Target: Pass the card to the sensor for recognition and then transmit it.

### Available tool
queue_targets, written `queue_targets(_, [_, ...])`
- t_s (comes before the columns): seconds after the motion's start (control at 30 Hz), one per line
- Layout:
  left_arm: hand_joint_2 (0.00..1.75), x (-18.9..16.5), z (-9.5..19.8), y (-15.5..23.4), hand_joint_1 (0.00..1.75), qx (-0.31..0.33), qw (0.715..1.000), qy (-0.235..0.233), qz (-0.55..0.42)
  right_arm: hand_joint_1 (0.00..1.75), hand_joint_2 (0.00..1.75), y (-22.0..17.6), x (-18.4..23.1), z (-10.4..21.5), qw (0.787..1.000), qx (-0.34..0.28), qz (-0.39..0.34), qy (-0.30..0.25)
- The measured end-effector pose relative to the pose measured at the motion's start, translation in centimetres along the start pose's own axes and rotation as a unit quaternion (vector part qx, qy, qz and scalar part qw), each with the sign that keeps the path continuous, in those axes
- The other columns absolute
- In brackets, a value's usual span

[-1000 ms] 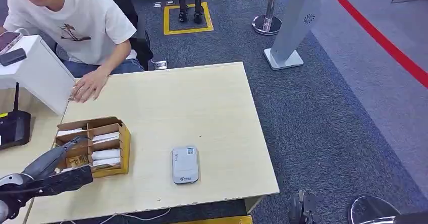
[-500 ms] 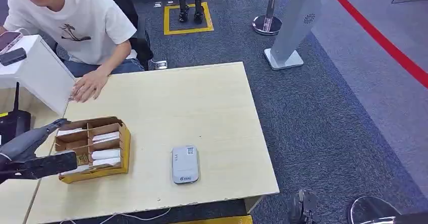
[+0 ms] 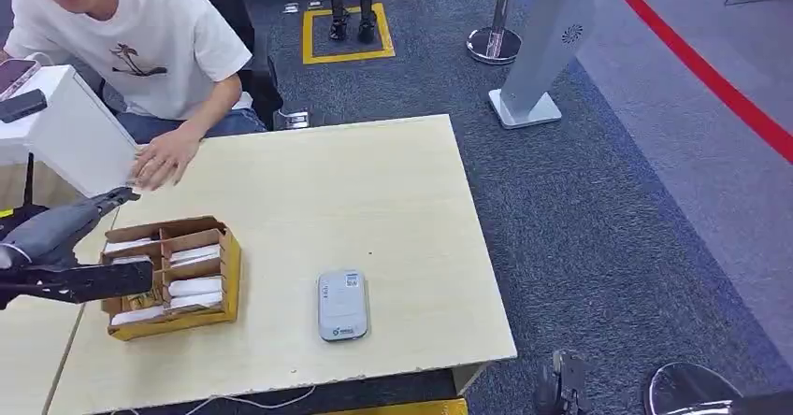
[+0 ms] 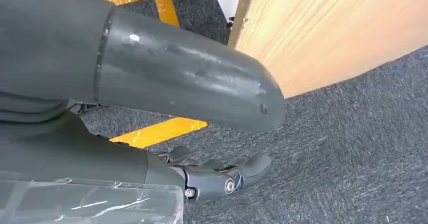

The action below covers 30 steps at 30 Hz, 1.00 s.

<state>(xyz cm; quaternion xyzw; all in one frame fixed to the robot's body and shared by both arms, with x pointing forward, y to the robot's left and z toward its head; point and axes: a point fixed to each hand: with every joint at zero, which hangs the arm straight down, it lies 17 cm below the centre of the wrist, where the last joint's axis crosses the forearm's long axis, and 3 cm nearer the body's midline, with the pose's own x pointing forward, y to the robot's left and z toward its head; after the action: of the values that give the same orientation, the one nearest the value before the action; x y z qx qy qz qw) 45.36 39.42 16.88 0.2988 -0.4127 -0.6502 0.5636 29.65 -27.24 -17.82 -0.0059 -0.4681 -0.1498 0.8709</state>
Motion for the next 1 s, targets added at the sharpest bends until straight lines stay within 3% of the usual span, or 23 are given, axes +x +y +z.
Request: queue_targets(1.0, [1.75,2.1,-2.3,2.2,0.0,-0.004,1.0,-0.021,-0.009,0.0,0.0,-0.1,0.0,0.0,1.0,-0.004,-0.004,0.0])
